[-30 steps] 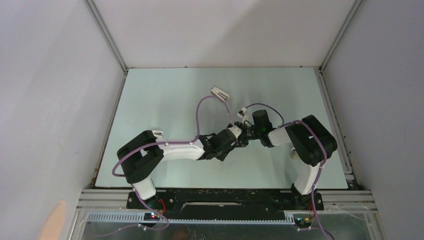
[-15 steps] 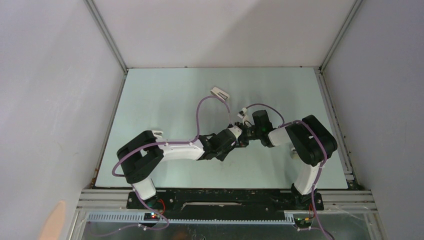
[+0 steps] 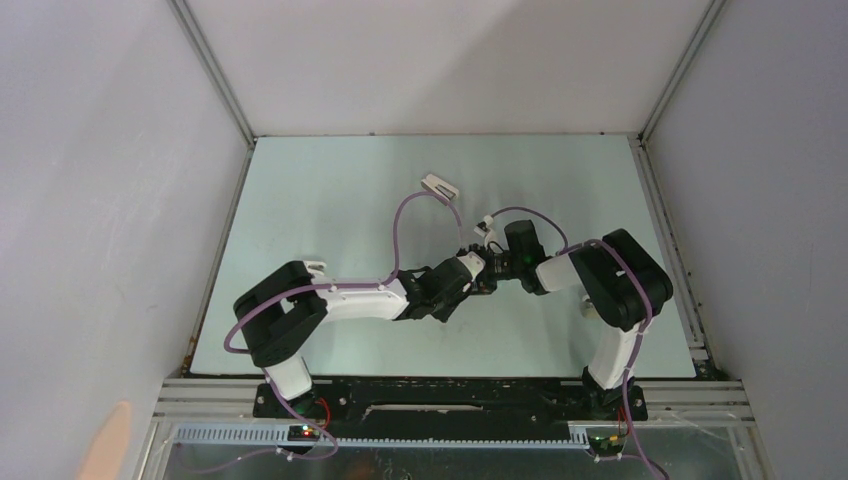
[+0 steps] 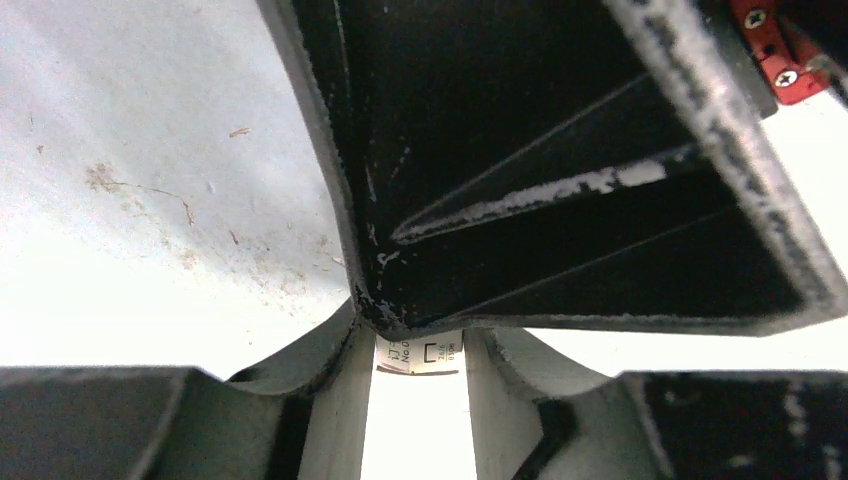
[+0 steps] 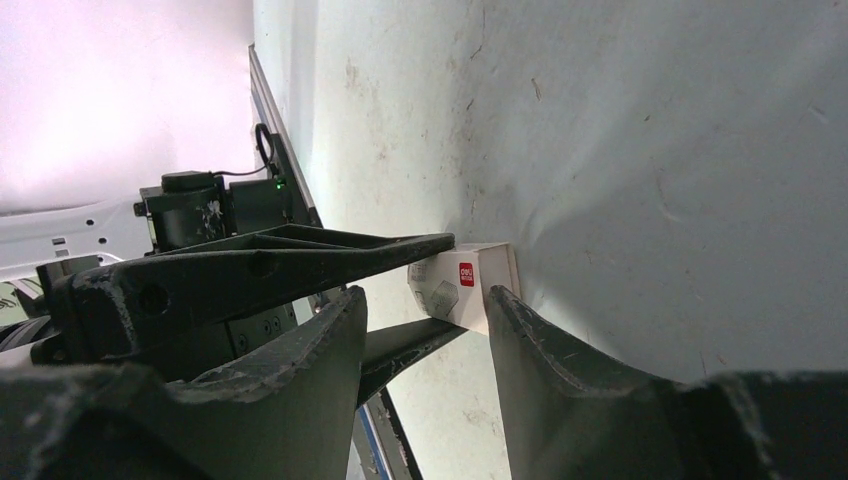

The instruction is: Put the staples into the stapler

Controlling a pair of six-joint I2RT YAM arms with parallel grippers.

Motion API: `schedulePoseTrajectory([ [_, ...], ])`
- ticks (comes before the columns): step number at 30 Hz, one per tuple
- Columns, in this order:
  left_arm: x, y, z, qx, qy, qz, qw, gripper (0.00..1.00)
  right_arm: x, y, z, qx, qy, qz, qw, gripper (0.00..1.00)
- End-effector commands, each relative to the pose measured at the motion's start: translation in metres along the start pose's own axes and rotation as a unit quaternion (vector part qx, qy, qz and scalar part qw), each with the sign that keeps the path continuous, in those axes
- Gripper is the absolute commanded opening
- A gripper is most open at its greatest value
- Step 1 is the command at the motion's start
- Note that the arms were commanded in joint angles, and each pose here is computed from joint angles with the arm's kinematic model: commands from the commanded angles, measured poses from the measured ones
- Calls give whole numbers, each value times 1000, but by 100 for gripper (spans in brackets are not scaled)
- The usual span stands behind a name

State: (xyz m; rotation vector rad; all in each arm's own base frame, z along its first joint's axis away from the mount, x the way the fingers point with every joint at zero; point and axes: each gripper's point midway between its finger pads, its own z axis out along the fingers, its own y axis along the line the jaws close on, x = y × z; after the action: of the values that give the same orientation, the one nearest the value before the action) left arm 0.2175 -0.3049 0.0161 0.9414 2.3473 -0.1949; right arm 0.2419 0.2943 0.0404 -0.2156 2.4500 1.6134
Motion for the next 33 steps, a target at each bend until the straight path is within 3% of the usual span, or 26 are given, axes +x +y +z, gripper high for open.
schedulePoseTrajectory([
  [1,7,-1,-1,12,4,15,1000,39,7,9,4,-30,19,-18,999,50],
  [33,-32,-7,-15,38,-88,41,995,40,30,27,17,-77,87,-42,992,50],
])
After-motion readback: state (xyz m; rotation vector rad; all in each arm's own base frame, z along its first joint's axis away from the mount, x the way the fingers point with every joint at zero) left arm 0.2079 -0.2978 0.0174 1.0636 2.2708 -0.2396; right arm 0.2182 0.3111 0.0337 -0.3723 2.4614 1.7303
